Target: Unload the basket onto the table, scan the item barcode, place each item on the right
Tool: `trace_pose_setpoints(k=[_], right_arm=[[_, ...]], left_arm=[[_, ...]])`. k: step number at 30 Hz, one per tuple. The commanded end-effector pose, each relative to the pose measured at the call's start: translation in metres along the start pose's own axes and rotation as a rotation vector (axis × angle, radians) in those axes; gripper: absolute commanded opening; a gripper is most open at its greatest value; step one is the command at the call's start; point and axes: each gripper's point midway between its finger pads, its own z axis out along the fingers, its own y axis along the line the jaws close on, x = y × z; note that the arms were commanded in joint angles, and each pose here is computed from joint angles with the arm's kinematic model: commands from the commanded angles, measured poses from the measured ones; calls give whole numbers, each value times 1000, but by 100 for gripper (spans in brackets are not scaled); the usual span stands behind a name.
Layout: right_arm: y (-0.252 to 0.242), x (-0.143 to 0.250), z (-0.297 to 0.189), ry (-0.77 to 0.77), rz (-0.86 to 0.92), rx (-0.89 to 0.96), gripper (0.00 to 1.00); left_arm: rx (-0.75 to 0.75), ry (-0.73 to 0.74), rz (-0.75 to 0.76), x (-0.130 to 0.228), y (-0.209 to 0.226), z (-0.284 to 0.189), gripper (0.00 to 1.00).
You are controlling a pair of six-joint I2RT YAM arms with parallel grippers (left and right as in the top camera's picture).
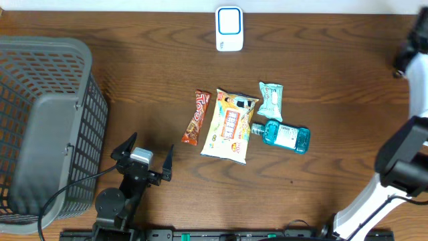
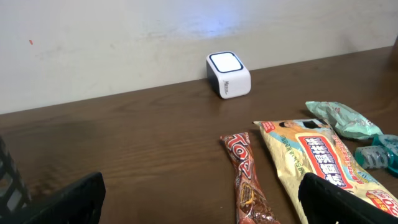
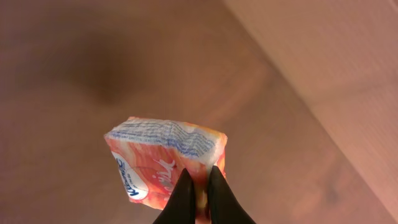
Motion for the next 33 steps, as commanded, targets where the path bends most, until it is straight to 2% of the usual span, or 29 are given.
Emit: trace_pose_setpoints(k=[1,5,9,12,16,17,18,19,20,21,24,27,30,33], right_arm=[[-64,32,42,101,134,163,1],[-104,55,63,166,185,208,1],[-115,64,74,202,234,145,1],[-128,70,76,219,235,173,3],[-138,68,72,217,198,194,28],[-139,65,69,208,203,192,38],[-139,62,65,198,206,185,59],[-140,57,60,181,213,183,71],[-141,51,54,165,217,178,88],[-140,45,46,146,223,168,99],[-133,20,16,65,258,85,99],[-114,-6,-24,-22,330,-77,99],[-73,-25,-75,-66,391,-367,99],[-19,-28,-130,-29,402,-695,99]], left_arm=[[8,47,2,16,-2,1,99],[8,47,2,16,-2,1,99],[8,46,2,16,-2,1,99],[8,47,2,16,-2,1,99],[8,47,2,16,-2,1,99],[8,47,2,16,-2,1,99],[8,47,2,16,-2,1,99],[8,47,2,16,-2,1,99],[8,47,2,16,-2,1,99],[8,47,2,16,-2,1,99],[8,47,2,16,-2,1,99],[8,47,2,16,-2,1,99],[8,47,2,16,-2,1,99],[8,47,2,16,-2,1,99]])
